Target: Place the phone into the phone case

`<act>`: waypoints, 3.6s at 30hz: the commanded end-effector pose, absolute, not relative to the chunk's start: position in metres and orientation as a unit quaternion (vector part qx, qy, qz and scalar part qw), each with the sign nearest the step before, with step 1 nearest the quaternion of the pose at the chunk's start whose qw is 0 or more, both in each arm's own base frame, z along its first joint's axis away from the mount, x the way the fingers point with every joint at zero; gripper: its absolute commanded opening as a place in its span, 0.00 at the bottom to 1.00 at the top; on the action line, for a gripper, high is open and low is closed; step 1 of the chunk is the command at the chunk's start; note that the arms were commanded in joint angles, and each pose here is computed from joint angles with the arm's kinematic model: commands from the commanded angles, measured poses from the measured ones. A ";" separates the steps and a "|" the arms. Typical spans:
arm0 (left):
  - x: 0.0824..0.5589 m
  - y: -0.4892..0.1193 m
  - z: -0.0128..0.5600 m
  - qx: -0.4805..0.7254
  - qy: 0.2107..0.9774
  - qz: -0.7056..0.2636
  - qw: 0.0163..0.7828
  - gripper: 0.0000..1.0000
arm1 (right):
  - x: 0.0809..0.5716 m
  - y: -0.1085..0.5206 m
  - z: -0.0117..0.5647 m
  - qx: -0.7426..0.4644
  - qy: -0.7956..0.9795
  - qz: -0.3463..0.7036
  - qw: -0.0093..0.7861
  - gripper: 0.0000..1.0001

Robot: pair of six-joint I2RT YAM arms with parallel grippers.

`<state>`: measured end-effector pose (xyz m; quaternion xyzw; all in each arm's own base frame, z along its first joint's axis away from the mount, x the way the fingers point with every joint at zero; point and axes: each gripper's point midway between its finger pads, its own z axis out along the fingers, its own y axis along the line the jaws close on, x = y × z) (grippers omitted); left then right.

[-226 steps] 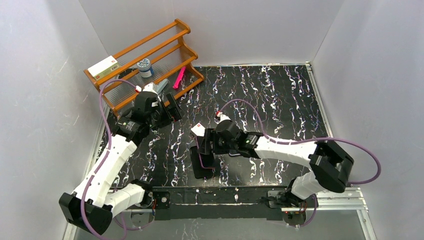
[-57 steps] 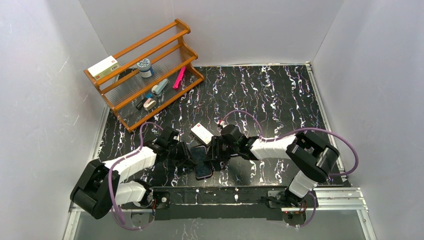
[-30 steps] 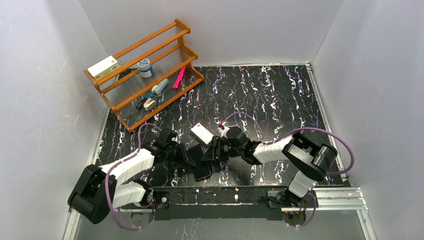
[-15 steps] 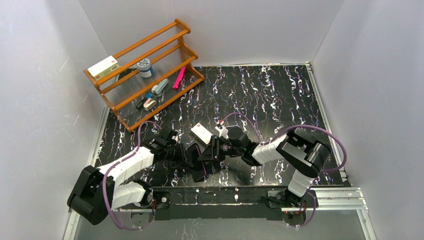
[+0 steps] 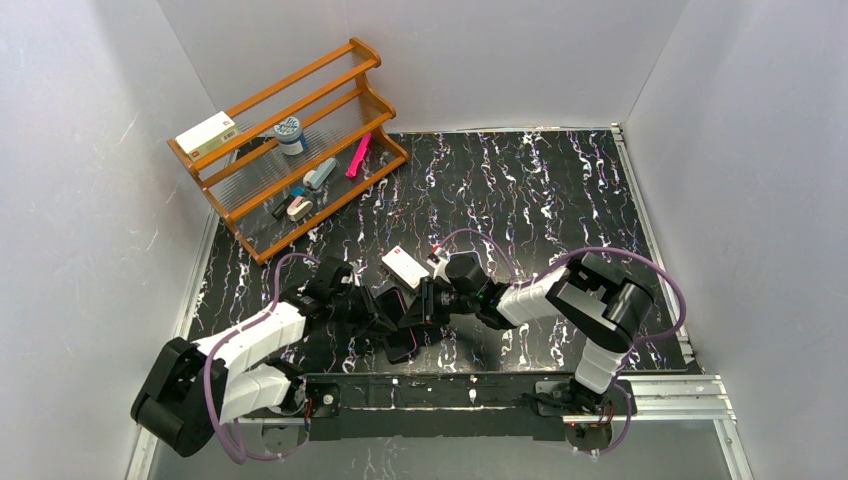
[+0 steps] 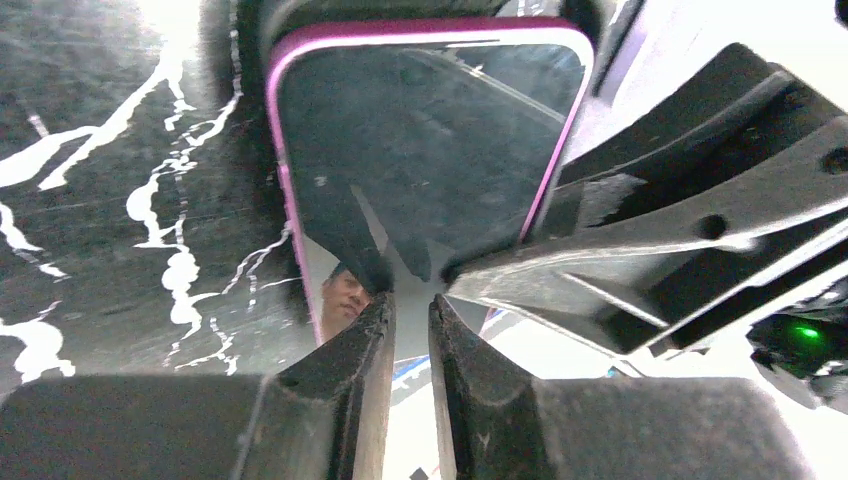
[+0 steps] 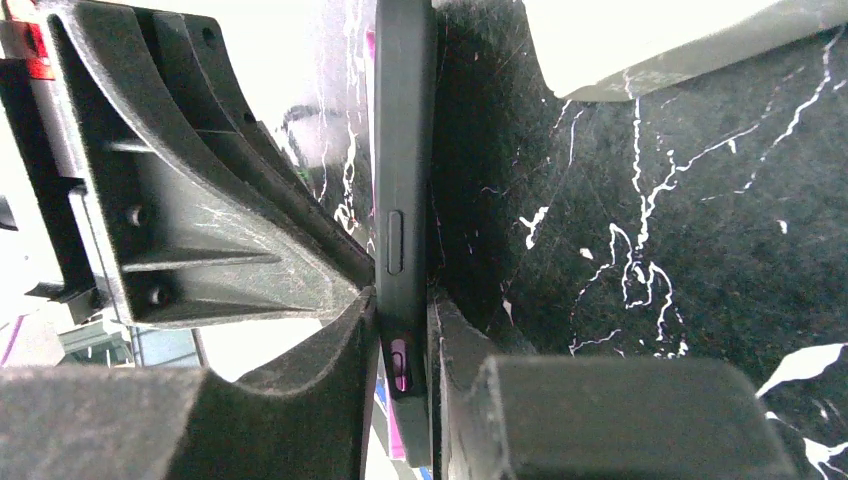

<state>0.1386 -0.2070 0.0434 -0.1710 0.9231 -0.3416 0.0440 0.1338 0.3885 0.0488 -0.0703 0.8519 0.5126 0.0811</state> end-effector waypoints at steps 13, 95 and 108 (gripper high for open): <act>0.169 -0.207 0.109 -0.131 0.922 -0.339 0.134 0.51 | 0.140 0.386 0.105 -0.070 0.801 0.583 0.119 0.11; 0.183 -0.246 0.356 -0.064 0.620 -0.719 0.307 0.29 | 0.118 0.324 0.291 -0.137 0.531 0.832 0.082 0.16; 0.202 -0.245 0.305 -0.072 0.743 -0.592 0.305 0.00 | 0.127 0.328 0.288 -0.116 0.535 0.833 0.080 0.37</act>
